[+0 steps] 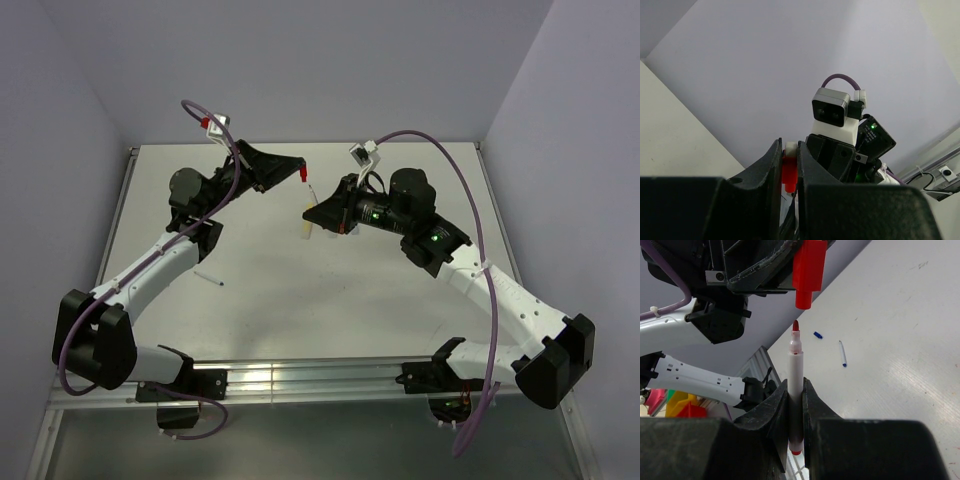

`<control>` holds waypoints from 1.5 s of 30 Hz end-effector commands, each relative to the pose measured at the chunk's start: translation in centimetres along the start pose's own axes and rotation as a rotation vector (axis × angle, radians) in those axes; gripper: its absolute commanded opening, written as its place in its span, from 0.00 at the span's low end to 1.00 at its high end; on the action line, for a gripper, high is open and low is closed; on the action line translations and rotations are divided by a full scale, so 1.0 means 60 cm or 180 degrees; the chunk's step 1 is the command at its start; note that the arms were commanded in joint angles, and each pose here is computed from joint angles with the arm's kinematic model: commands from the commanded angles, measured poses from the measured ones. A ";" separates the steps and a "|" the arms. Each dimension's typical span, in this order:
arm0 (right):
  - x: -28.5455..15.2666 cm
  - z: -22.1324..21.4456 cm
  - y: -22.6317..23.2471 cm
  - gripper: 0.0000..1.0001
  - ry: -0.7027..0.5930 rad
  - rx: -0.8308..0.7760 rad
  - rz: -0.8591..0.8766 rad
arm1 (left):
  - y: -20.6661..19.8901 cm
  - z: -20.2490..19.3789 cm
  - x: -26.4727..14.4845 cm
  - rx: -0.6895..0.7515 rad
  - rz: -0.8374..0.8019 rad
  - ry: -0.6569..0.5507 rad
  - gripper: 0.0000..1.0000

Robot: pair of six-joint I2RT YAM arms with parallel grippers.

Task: Insert the pens into the pen caps

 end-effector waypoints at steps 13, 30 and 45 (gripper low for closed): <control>0.004 0.016 0.009 0.00 -0.0098 -0.0086 0.0106 | -0.023 -0.004 0.008 0.0125 -0.0261 0.0059 0.00; -0.002 0.023 0.009 0.00 -0.0189 -0.0114 0.0040 | -0.032 -0.012 0.010 0.0168 -0.0275 0.0118 0.00; -0.024 0.037 0.002 0.00 -0.0550 -0.0151 -0.0222 | -0.051 -0.039 0.009 0.0136 -0.0283 0.0104 0.00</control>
Point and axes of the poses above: each gripper's point midway between its finger pads, its own x axis out along the fingers, its own y axis along the line the jaws close on, z = x × y, the point moved 6 cm from there along -x, back along the fingers, and after that the axes turned 4 degrees about x, right-handed, at the moved point
